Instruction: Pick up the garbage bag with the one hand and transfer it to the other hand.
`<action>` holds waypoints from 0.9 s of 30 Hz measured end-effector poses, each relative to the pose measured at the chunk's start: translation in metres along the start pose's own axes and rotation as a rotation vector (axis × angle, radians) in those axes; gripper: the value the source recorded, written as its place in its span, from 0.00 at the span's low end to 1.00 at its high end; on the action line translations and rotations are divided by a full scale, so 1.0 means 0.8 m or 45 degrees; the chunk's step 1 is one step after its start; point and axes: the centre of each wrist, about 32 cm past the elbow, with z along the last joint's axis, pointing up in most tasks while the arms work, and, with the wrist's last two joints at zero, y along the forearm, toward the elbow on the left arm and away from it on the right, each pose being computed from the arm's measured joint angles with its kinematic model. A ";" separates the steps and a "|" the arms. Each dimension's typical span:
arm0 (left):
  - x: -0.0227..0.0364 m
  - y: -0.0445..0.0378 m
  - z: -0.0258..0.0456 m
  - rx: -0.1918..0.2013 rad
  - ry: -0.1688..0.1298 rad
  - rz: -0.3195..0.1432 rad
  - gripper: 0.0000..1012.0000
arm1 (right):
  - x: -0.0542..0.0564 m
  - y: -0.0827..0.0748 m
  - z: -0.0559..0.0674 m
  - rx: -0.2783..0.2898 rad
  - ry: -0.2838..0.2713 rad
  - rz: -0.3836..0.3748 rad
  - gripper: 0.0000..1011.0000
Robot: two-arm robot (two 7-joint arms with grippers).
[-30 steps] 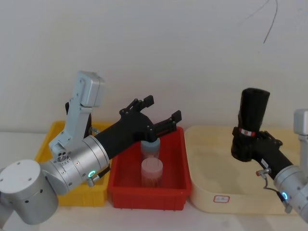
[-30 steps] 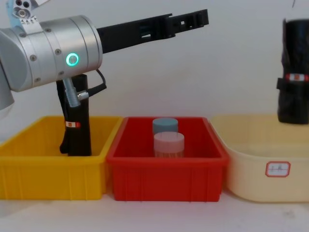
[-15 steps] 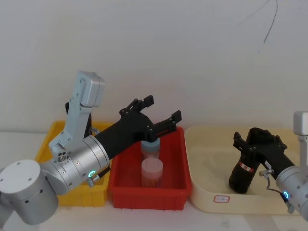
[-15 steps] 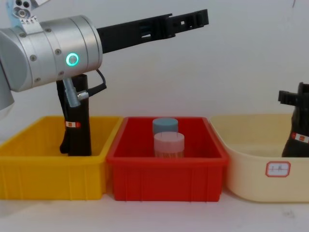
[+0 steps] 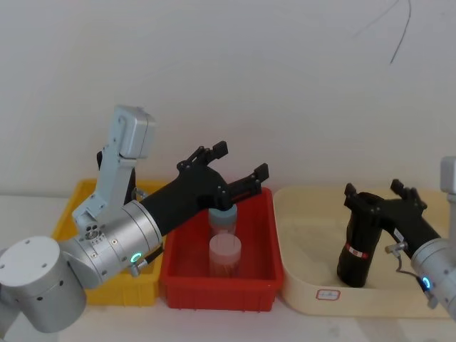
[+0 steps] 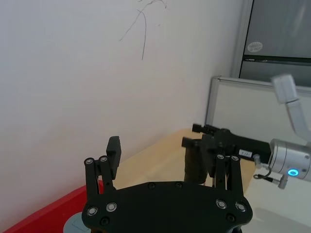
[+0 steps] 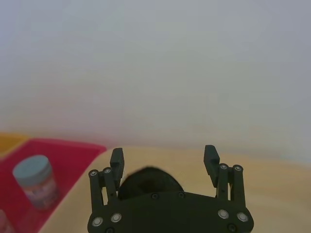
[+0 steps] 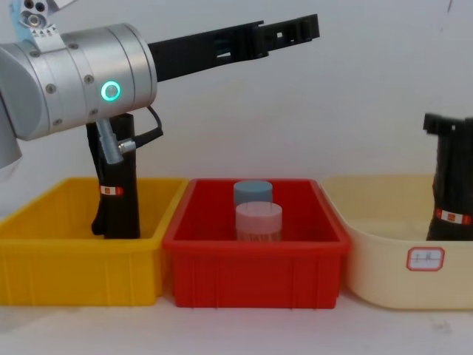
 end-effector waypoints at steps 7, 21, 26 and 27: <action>0.0000 0.000 0.0001 0.000 0.000 0.000 0.99 | -0.004 -0.005 0.024 0.109 -0.030 0.017 0.99; 0.0000 0.000 0.0000 0.000 0.000 0.000 0.99 | -0.016 -0.020 0.070 0.269 -0.064 0.109 0.99; 0.0000 0.000 0.0000 0.000 0.000 0.000 0.99 | -0.026 -0.026 0.075 0.257 -0.047 0.173 0.99; 0.0000 0.000 0.0000 0.000 0.000 0.000 0.99 | -0.027 -0.027 0.075 0.254 -0.045 0.179 0.99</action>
